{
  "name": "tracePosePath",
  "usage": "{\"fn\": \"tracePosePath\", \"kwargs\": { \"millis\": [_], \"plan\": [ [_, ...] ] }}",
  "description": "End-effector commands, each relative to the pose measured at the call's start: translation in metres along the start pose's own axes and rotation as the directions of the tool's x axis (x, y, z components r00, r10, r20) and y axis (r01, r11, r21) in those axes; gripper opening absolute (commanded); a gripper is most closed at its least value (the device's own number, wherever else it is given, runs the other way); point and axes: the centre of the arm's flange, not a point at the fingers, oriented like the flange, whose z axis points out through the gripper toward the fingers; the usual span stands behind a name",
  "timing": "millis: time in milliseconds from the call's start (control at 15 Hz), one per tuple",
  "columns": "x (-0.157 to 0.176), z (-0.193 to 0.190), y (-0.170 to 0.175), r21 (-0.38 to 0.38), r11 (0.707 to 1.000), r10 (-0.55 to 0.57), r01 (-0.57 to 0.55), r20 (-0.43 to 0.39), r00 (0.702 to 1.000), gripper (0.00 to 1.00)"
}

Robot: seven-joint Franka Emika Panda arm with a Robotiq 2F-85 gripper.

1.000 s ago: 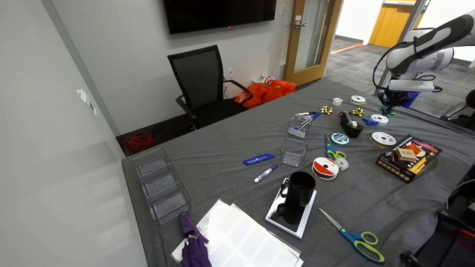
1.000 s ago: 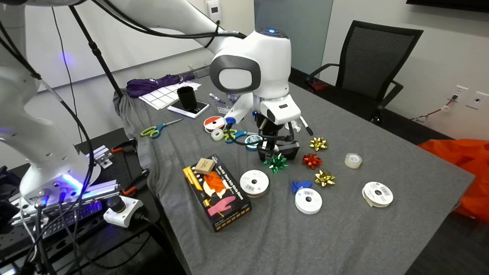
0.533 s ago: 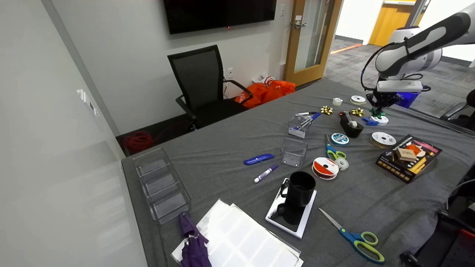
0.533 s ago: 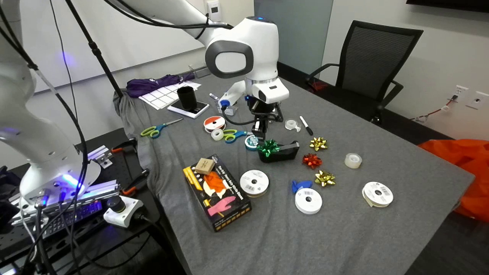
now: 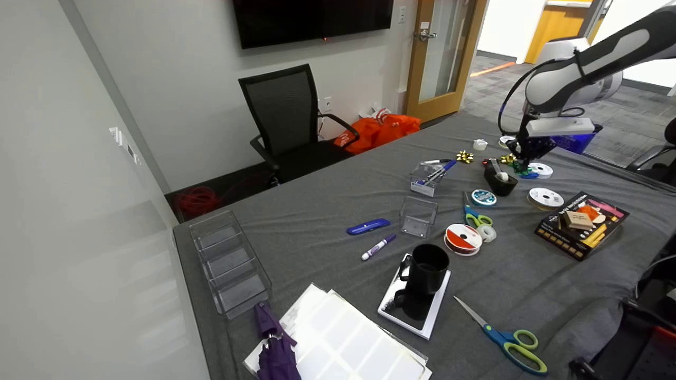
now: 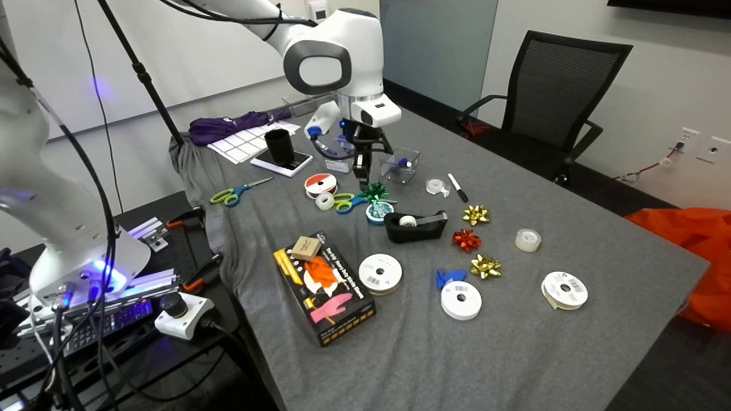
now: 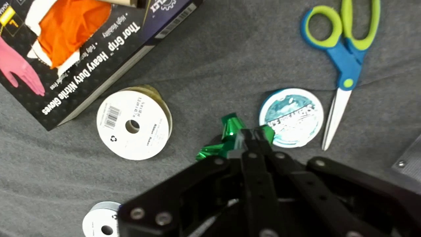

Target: Pick up the green gift bow and put it in the clear square container next to the red ribbon tape

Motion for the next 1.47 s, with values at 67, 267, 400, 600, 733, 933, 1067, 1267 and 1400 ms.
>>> {"fn": "tracePosePath", "kwargs": {
  "millis": [67, 267, 400, 600, 733, 933, 1067, 1267, 1400],
  "plan": [
    [-0.03, -0.019, 0.012, 0.045, 0.995, -0.086, 0.088, -0.035, 0.996, 0.0],
    [-0.018, -0.021, 0.003, 0.031, 0.997, -0.066, 0.067, -0.023, 0.998, 0.01],
    [-0.019, -0.022, 0.008, 0.032, 0.997, -0.068, 0.069, -0.024, 0.997, 0.01],
    [-0.02, -0.021, 0.009, 0.032, 0.997, -0.068, 0.069, -0.024, 0.997, 0.01],
    [-0.02, -0.021, 0.009, 0.032, 0.997, -0.068, 0.069, -0.024, 0.997, 0.0],
    [-0.028, -0.016, -0.02, 0.023, 0.997, -0.071, 0.072, -0.014, 0.997, 0.0],
    [-0.036, -0.014, -0.049, 0.026, 0.995, -0.095, 0.095, -0.007, 0.996, 0.0],
    [-0.051, -0.014, -0.092, 0.028, 0.988, -0.149, 0.149, -0.005, 0.989, 0.0],
    [-0.064, -0.019, -0.117, 0.032, 0.983, -0.177, 0.178, -0.025, 0.984, 0.0]
  ]
}}
